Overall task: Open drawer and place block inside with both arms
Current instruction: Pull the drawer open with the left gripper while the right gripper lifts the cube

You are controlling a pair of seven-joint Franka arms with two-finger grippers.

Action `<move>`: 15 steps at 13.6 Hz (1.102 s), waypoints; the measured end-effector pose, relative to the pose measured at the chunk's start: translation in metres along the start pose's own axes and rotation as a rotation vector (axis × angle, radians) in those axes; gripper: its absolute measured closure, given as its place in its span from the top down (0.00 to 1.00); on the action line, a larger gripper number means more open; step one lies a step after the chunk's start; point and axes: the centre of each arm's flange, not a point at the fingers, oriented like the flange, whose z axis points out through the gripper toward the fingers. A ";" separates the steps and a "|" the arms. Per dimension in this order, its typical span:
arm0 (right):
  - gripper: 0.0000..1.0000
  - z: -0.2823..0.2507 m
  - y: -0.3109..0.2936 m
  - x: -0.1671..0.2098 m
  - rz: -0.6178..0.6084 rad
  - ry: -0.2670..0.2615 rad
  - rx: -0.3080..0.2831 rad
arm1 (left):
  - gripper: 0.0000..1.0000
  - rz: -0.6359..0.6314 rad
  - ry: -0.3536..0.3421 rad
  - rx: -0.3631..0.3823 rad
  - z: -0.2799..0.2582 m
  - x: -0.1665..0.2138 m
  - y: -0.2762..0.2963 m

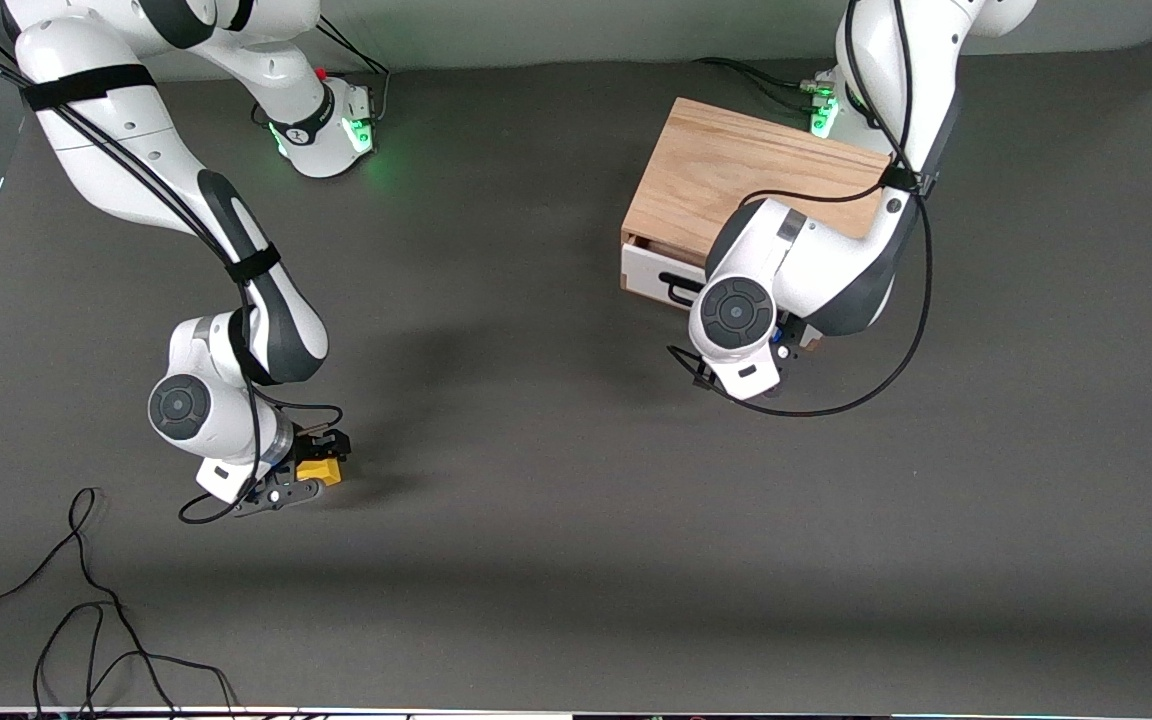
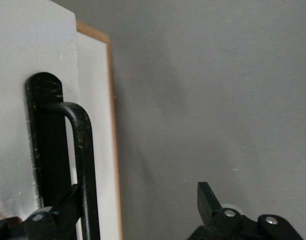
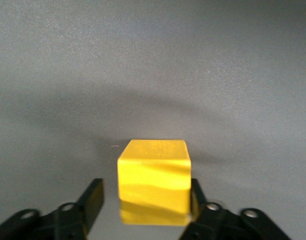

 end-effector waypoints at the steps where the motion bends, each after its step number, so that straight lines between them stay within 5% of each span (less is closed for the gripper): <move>1: 0.68 0.000 0.000 0.000 -0.001 0.001 0.000 | 1.00 0.003 0.005 -0.022 -0.005 0.000 0.008; 3: 0.59 -0.001 0.000 0.001 -0.001 0.003 0.000 | 1.00 0.009 0.014 -0.061 -0.008 -0.001 0.020; 15: 0.55 -0.022 -0.006 0.015 -0.012 0.036 -0.004 | 1.00 0.019 0.019 -0.121 -0.013 -0.005 0.043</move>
